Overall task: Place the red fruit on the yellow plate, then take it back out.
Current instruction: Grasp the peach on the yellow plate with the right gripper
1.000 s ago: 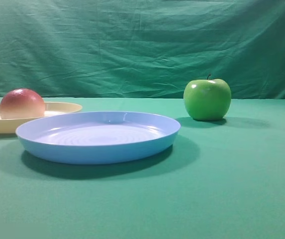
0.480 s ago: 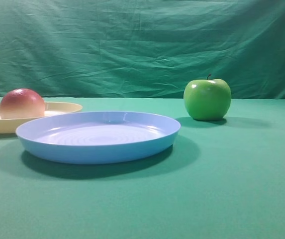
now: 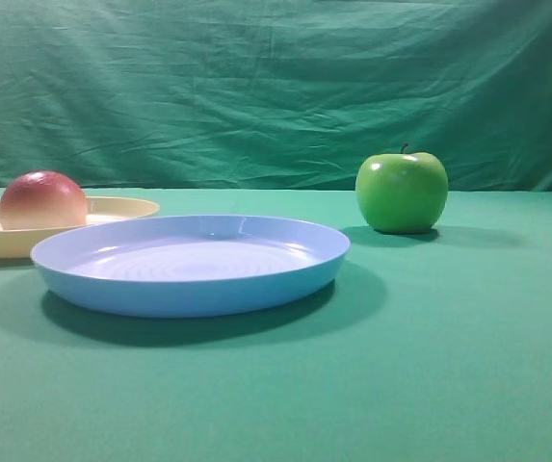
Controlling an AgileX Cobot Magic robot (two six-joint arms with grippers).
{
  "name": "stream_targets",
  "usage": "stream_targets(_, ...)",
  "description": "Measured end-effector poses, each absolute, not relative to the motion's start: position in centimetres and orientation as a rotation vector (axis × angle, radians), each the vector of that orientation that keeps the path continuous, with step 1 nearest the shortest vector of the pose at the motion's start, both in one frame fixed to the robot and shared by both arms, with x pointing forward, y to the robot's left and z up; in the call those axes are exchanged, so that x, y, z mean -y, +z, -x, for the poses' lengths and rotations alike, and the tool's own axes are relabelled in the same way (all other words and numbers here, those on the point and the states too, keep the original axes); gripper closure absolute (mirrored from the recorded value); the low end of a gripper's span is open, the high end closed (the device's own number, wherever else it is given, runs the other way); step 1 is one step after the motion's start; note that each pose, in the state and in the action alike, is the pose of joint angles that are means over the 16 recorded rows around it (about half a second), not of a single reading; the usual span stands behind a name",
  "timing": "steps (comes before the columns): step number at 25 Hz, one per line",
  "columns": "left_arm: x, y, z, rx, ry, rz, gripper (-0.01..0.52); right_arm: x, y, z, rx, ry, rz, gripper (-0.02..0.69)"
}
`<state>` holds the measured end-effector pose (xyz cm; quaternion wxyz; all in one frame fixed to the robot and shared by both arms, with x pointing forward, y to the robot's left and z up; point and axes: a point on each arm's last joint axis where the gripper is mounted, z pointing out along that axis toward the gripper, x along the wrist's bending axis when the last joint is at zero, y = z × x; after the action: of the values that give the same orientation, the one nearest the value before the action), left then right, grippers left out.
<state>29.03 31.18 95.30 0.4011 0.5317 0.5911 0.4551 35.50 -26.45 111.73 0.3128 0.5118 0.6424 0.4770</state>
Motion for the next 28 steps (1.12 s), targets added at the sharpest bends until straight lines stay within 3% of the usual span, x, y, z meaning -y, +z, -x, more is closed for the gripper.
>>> stream_targets(12, -31.2, 95.3, -29.0, -1.494, 1.151, -1.344, 0.514, 17.9, 113.5, -43.5, -2.096, 1.336, -1.308, 0.665)
stream_targets(28, -31.2, 95.3, -29.0, -1.494, 1.151, -1.344, 0.514, 7.7, 110.4, -50.1, -2.36, 1.46, -1.307, 0.665)
